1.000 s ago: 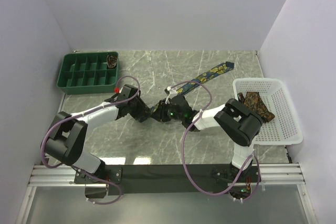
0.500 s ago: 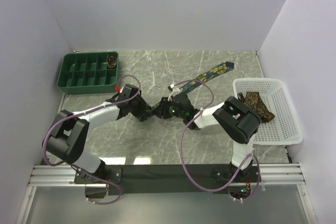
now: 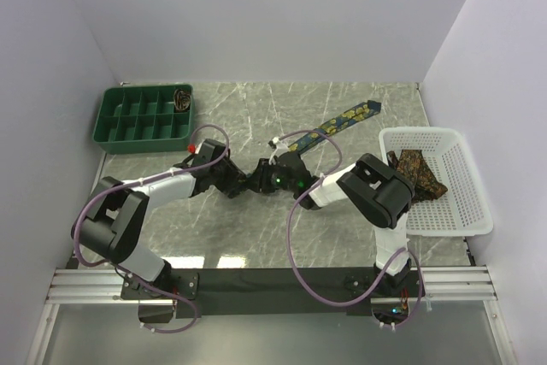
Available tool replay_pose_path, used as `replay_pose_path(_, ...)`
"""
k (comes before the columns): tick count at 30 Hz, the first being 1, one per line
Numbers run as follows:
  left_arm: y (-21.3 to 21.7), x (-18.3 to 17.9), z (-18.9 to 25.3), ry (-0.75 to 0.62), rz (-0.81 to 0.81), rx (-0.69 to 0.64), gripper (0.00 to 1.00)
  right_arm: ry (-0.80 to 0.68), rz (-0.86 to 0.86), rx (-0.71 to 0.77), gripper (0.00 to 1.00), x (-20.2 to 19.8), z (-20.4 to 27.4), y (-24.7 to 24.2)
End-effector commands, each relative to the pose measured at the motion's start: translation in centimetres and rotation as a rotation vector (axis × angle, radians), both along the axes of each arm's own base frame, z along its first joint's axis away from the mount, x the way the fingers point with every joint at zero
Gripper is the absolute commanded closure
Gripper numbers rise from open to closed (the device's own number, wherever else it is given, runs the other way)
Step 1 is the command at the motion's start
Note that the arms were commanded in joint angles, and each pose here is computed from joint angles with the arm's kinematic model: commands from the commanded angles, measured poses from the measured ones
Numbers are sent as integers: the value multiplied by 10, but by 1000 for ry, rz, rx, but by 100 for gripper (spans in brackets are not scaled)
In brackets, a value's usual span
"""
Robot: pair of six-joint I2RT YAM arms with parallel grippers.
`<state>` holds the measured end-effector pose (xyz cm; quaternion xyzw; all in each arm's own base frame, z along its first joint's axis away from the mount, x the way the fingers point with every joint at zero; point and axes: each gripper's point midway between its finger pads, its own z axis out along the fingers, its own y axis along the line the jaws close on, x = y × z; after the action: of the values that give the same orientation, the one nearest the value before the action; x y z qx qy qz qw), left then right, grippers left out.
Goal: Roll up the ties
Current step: Roll the tie
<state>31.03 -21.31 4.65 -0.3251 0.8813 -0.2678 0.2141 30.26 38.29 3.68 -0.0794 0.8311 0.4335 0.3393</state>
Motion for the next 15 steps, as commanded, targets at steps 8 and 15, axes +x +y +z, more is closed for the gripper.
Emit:
replay_pose_path(8,-4,-1,-5,3,2,-21,55,13,9,18,74,10,1,12)
replay_pose_path(15,-3,2,7,-44,20,-46,54,156,-39,-35,100,9,-37,-12)
